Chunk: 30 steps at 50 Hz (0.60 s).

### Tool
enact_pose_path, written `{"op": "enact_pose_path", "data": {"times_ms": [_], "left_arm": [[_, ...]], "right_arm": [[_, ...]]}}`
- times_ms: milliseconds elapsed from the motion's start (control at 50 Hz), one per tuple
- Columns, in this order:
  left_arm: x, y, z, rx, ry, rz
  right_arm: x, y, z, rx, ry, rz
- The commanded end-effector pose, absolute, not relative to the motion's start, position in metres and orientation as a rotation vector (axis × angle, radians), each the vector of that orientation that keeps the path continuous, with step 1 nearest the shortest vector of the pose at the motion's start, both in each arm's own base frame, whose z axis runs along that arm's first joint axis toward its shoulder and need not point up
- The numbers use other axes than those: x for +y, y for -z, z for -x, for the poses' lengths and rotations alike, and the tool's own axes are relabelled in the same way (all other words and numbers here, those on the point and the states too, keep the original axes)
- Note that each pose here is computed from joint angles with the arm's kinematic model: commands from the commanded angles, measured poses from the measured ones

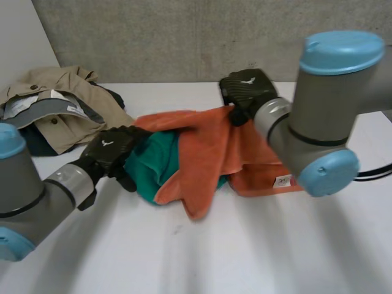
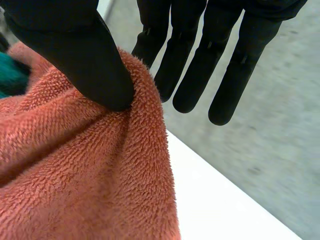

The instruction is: Fold the laundry.

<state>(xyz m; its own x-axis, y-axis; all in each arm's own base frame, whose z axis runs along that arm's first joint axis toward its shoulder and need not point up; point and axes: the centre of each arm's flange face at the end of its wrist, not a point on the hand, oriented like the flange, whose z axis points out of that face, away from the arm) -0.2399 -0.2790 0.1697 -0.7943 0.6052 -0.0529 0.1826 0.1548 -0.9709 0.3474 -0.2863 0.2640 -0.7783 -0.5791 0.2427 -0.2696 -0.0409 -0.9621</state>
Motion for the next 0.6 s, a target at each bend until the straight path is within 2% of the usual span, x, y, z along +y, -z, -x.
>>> {"op": "enact_pose_path", "data": {"times_ms": [20,200,320,380,460,480,520,540,580,600], "left_arm": [[-0.279,-0.159,0.273,-2.004,-1.654,0.827],[-0.282,-0.140,0.309,-1.993,-1.612,0.936],[-0.302,-0.147,0.313,-2.038,-1.730,0.982],[-0.322,-0.169,0.302,-2.085,-1.848,0.923],[-0.351,-0.230,0.273,-2.027,-2.073,0.788],[-0.367,-0.258,0.252,-1.985,-2.184,0.717],[-0.381,-0.286,0.234,-1.920,-2.295,0.661],[-0.398,-0.312,0.213,-1.855,-2.408,0.595],[-0.412,-0.336,0.194,-1.801,-2.502,0.529],[-0.424,-0.357,0.176,-1.758,-2.578,0.447]], "right_arm": [[-0.307,-0.255,-0.305,2.159,1.934,0.819],[-0.319,-0.229,-0.275,2.290,1.881,0.734],[-0.326,-0.216,-0.266,2.320,1.874,0.717],[-0.327,-0.216,-0.265,2.323,1.876,0.715],[-0.324,-0.218,-0.268,2.308,1.879,0.730],[-0.322,-0.220,-0.270,2.292,1.882,0.743],[-0.320,-0.222,-0.273,2.274,1.880,0.760],[-0.317,-0.223,-0.277,2.255,1.878,0.778],[-0.314,-0.223,-0.282,2.237,1.871,0.806],[-0.310,-0.222,-0.287,2.225,1.864,0.837]]}}
